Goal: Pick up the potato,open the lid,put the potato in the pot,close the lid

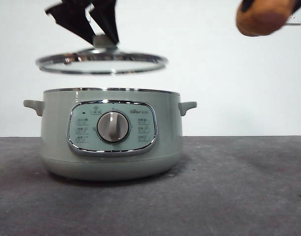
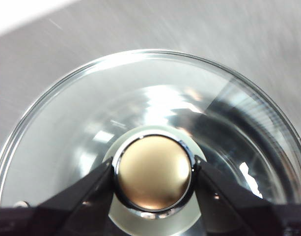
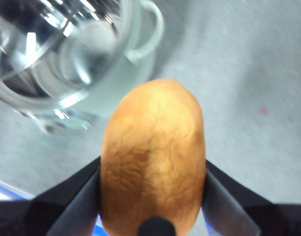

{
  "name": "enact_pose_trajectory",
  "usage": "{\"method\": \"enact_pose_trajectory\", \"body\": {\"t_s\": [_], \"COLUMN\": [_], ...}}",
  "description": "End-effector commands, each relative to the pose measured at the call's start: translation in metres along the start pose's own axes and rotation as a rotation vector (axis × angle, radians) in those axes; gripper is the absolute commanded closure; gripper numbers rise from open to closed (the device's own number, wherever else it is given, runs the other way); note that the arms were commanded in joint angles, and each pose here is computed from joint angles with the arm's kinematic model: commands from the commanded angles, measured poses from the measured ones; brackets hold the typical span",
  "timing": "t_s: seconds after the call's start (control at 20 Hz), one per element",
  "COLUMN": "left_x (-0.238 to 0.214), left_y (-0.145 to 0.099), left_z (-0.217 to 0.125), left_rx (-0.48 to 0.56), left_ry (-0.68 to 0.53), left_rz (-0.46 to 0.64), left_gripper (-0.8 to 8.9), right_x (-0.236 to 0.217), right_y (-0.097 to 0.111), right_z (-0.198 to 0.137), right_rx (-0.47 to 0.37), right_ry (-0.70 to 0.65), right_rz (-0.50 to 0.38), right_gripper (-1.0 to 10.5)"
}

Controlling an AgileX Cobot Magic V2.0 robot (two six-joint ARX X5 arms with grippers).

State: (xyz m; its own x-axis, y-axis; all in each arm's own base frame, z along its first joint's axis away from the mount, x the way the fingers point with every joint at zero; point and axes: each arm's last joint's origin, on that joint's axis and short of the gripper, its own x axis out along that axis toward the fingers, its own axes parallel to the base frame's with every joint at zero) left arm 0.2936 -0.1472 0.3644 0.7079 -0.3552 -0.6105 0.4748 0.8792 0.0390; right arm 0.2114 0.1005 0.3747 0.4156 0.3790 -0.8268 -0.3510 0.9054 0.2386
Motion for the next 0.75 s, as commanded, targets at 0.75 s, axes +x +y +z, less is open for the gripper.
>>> {"method": "enact_pose_trajectory", "body": {"t_s": [0.75], "left_x": [-0.034], "left_y": [0.112], "left_z": [-0.015], "left_rx": [-0.185], "left_ry": [-0.008], "left_rz": [0.293], "left_gripper": [8.22], "right_x": [0.151], "right_y": [0.119], "right_z": [0.081], "right_rx": [-0.205], "right_ry": [0.171], "right_rz": [0.095], "right_gripper": [9.6]}}
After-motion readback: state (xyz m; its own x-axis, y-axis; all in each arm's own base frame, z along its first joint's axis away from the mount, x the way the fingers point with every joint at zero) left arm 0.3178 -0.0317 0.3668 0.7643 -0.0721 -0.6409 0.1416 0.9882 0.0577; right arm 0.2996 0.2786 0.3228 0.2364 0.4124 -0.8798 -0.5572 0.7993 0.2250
